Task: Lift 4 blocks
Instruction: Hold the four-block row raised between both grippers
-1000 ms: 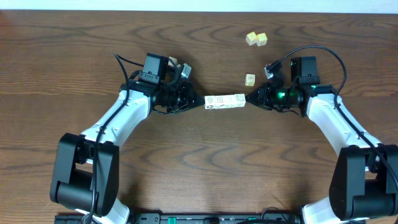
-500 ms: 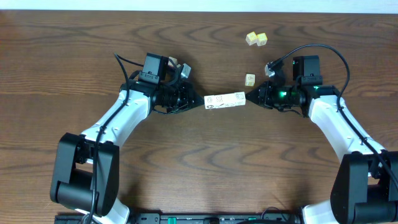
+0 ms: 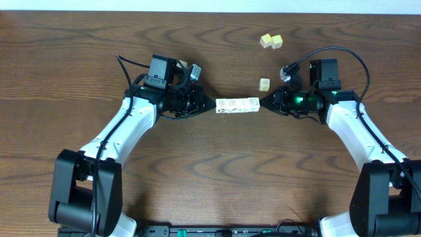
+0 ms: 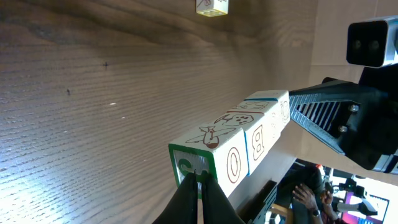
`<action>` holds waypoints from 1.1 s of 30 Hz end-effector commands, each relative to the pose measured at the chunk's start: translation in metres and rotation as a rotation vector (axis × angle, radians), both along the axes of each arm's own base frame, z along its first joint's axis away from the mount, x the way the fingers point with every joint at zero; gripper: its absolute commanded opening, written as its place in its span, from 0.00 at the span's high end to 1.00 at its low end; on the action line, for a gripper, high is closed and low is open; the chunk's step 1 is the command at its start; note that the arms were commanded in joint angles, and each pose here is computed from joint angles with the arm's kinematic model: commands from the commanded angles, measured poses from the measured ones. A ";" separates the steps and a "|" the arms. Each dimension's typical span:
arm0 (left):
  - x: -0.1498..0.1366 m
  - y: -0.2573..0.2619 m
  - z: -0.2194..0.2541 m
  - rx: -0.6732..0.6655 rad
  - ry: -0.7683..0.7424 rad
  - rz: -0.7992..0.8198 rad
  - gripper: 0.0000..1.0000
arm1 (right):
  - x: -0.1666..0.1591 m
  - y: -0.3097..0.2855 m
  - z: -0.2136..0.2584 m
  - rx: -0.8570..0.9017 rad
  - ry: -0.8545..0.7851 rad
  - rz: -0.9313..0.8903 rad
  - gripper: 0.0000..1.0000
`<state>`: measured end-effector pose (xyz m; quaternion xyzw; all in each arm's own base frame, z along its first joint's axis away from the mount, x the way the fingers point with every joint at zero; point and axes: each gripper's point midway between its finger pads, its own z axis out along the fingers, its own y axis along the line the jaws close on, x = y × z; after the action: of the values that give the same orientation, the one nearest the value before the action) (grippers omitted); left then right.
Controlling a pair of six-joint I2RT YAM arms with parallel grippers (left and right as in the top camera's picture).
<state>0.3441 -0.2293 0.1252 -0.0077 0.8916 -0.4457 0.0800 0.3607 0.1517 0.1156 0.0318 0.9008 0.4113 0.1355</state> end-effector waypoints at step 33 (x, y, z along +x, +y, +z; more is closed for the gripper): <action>-0.019 -0.033 0.025 -0.088 -0.014 -0.110 0.93 | -0.026 0.049 0.038 0.195 0.006 0.166 0.99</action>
<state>0.3437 -0.2291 0.1238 -0.0088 0.8935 -0.4420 0.0795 0.3607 0.1516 0.1156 0.0355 0.9008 0.4115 0.1340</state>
